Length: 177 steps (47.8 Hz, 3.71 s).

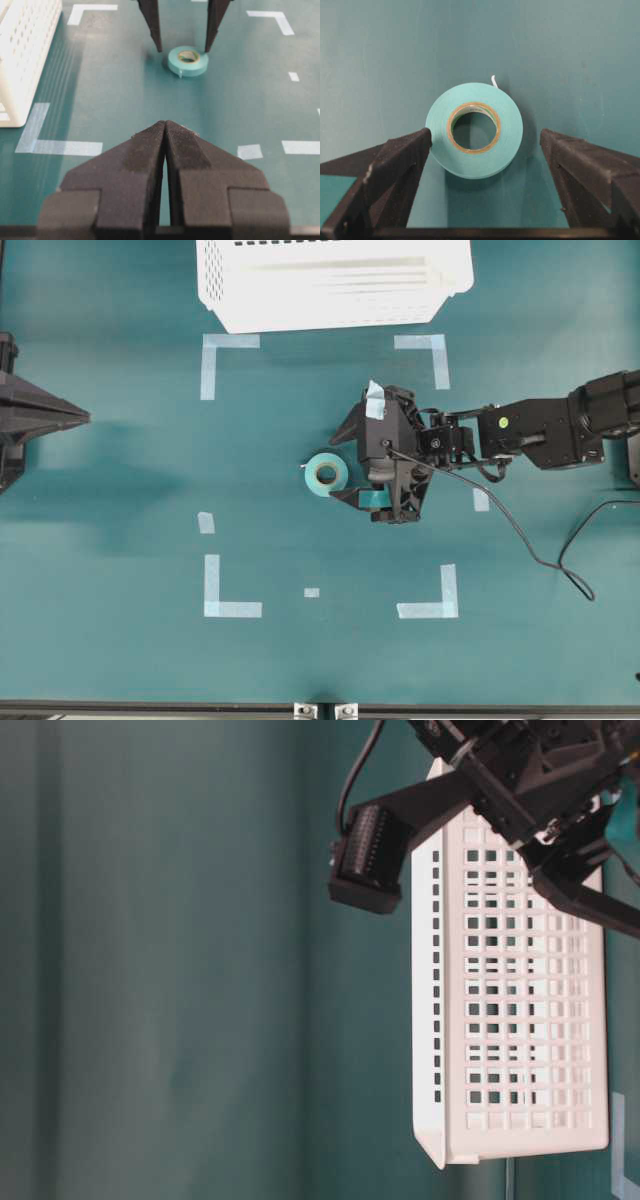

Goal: Put the tape in the middle into the white basket.
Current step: 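Lower the right gripper around the tape roll and close on it, then lift the tape roll and carry it toward the white basket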

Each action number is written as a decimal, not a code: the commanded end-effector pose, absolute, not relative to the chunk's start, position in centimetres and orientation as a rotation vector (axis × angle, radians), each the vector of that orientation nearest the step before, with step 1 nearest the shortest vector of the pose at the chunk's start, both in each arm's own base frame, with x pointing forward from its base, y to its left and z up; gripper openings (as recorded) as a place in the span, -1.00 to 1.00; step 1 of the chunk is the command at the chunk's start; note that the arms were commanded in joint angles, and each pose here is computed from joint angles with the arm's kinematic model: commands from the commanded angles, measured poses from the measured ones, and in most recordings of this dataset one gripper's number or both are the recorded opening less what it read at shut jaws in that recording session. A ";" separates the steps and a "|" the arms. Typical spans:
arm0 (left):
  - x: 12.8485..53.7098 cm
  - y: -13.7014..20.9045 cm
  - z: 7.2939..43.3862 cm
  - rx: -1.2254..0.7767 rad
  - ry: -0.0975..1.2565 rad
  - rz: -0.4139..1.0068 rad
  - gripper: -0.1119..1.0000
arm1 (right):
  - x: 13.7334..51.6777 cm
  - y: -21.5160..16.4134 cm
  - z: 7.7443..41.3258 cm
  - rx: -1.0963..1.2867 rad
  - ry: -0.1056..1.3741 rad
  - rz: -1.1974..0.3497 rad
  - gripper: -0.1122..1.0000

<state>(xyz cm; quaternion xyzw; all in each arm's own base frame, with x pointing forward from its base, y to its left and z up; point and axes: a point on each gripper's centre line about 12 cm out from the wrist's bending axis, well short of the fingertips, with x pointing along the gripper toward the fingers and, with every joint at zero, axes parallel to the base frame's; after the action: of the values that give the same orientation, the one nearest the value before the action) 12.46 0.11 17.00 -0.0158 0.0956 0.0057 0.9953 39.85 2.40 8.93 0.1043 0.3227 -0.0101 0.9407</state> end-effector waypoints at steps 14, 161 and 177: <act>12.6 0.2 17.5 -0.033 0.178 0.015 -0.99 | 41.1 2.6 9.3 0.213 0.634 -0.014 1.00; 12.6 0.2 17.5 -0.034 0.179 0.019 -0.99 | 40.8 2.5 21.1 0.216 0.498 0.002 0.41; 12.6 0.2 17.5 -0.034 0.179 0.021 -0.99 | 41.0 2.5 21.8 0.215 0.523 -0.003 0.41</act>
<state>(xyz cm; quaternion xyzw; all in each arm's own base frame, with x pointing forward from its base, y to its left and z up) 12.46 0.17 17.01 -0.0153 0.0948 0.0080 0.9953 40.69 2.50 19.76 0.1051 0.2843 -0.0043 0.9529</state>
